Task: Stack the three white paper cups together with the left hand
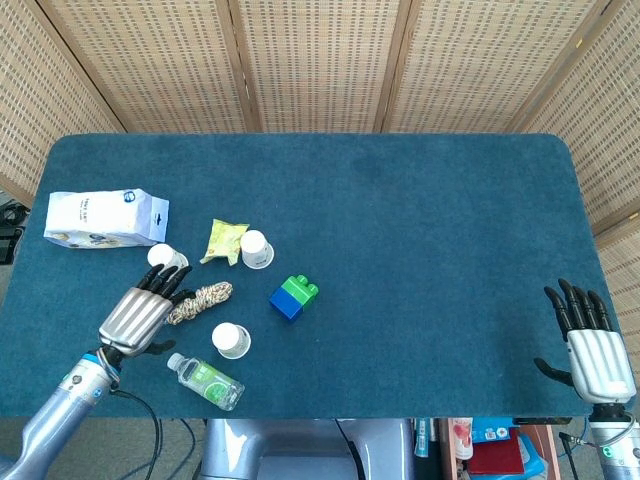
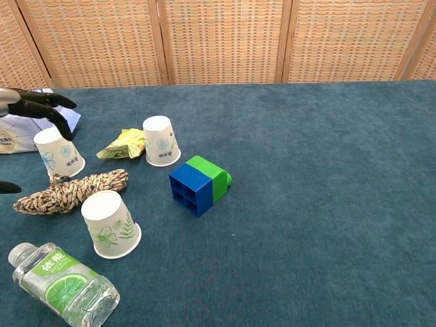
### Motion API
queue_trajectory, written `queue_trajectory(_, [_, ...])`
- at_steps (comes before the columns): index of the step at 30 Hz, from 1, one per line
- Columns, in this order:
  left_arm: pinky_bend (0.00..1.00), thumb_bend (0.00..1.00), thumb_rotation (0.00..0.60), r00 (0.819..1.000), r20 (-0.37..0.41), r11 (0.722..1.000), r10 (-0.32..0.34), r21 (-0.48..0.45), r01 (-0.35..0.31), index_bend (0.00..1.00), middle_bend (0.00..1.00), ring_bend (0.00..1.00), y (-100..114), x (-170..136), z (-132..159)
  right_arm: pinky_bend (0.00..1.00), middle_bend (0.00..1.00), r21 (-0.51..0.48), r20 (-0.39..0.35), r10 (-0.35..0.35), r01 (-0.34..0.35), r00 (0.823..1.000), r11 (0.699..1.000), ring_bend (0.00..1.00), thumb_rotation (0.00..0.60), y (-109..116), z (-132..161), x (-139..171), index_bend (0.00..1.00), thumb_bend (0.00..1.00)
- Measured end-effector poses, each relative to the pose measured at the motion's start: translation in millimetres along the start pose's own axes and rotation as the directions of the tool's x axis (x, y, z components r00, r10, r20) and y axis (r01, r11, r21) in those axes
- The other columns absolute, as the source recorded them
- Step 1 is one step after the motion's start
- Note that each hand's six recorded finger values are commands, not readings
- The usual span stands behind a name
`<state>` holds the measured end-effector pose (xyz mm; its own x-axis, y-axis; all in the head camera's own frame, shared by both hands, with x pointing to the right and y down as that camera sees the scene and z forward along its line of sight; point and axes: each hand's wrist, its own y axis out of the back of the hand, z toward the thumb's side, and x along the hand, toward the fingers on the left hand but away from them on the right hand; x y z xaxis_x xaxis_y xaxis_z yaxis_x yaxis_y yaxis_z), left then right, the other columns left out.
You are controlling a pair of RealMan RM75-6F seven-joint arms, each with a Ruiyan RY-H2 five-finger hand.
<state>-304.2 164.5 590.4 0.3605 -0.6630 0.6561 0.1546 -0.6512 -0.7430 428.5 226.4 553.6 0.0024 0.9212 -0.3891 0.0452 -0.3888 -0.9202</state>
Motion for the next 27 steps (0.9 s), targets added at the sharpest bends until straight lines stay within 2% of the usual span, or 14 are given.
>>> queue_trajectory(11, [0.0, 0.22, 0.6, 0.997, 0.04, 0.998, -0.06, 0.039, 0.058, 0.25, 0.0, 0.0, -10.3, 21.1, 33.6, 0.0, 0.0, -0.01, 0.008, -0.007, 0.007, 1.0, 1.0, 0.0, 0.6, 3.4, -3.9, -0.3, 0.0, 0.0])
queue_trajectory(27, [0.0, 0.22, 0.6, 0.994, 0.036, 0.993, -0.104, 0.066, 0.102, 0.25, 0.0, 0.0, -29.8, 39.1, 45.5, 0.0, 0.0, -0.027, 0.015, -0.021, 0.021, 1.0, 0.999, 0.0, 0.6, 7.8, -6.8, -0.8, 0.0, 0.0])
